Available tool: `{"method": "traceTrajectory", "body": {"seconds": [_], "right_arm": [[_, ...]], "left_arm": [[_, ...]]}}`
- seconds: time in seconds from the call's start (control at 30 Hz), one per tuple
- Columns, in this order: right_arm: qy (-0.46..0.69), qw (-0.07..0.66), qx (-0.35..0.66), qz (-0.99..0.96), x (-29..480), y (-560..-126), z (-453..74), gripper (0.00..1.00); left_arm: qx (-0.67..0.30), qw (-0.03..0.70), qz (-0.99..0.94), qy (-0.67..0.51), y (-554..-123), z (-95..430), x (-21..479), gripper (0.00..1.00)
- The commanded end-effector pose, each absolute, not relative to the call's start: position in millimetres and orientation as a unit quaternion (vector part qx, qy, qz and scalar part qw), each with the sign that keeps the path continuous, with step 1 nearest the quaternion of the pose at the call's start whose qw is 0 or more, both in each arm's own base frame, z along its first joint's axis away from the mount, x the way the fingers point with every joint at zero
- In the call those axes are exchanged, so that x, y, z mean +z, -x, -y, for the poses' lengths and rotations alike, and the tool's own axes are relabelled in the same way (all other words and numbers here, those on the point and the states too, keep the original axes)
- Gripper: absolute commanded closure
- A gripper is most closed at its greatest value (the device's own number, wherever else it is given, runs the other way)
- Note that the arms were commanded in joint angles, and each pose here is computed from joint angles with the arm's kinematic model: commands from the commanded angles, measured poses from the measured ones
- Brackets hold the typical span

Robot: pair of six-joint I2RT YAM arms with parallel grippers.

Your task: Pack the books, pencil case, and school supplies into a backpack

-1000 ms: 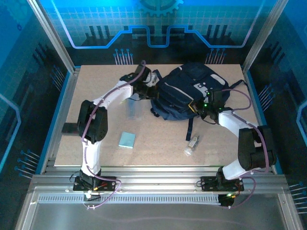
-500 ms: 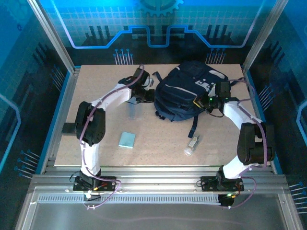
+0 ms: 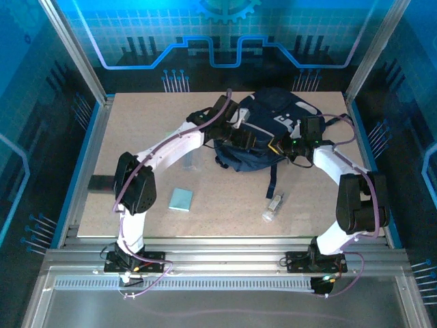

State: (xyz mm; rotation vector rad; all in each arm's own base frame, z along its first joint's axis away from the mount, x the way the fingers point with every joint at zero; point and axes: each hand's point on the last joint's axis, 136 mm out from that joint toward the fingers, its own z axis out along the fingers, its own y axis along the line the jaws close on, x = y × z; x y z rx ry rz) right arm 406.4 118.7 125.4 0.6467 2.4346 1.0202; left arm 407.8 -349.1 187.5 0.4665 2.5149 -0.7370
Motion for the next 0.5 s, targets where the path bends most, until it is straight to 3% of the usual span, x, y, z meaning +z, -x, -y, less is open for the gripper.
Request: {"method": "traceTrajectory", "body": {"seconds": [0.0,0.47], "right_arm": [[-0.183,0.235,0.409,-0.863,148.7,-412.2,-139.0,1.00],[-0.179,0.236,0.411,-0.862,151.4,-411.5,-141.5,1.00]], "left_arm": [[-0.212,0.219,-0.932,-0.198,-408.5,343.7,160.2,0.44],[-0.184,0.209,-0.934,-0.221,-421.1,359.7,126.1,0.47]]}}
